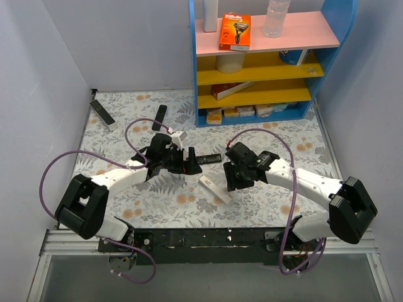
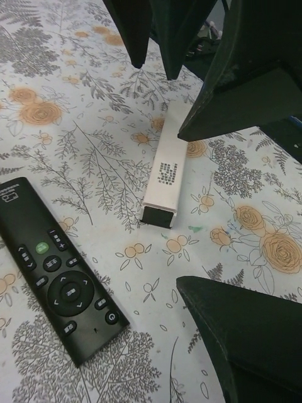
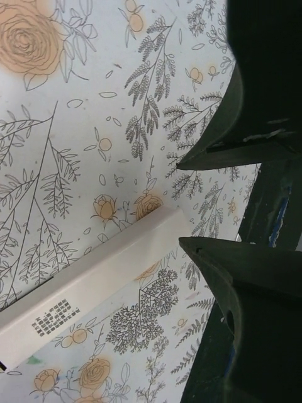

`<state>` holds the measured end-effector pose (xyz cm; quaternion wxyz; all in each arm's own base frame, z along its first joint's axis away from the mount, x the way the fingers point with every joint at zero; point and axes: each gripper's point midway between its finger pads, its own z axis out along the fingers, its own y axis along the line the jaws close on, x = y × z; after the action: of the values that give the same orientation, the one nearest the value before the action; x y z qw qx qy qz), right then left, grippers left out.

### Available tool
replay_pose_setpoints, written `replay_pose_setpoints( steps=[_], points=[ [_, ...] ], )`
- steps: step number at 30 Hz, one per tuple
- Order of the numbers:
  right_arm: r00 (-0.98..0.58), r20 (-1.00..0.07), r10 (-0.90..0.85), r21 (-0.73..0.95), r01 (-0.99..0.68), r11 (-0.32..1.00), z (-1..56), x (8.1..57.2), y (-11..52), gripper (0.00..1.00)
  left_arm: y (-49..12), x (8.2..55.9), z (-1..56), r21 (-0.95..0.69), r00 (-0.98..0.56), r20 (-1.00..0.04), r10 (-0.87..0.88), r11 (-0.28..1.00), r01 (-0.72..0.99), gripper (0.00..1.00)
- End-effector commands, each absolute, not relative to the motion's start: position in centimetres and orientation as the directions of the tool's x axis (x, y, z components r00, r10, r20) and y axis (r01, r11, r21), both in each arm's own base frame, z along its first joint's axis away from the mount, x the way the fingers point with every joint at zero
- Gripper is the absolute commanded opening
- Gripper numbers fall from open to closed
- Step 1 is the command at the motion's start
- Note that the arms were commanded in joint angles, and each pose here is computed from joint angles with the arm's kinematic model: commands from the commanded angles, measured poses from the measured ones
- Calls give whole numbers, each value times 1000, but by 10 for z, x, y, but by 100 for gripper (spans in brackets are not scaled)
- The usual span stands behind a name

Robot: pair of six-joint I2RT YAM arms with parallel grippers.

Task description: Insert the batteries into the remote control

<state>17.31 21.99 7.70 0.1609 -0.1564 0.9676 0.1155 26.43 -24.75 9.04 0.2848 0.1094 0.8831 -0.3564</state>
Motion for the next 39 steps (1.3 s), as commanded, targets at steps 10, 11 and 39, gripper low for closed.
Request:
replay_pose_setpoints(
  steps=[10, 11, 39],
  points=[
    [-891, -431, 144, 441, -68, 895, 88, 183, 211, 86, -260, 257, 79, -549, -870, -481, 107, 738, 394, 80],
    [-893, -421, 156, 461, -62, 885, 89, 182, 212, 87, -261, 260, 82, -549, -873, -480, 91, 744, 379, 80],
    [-915, -101, 391, 679, 224, 699, 41, 138, 231, 60, -278, 247, 75, -635, -911, -384, 153, 672, 381, 69]
  ],
)
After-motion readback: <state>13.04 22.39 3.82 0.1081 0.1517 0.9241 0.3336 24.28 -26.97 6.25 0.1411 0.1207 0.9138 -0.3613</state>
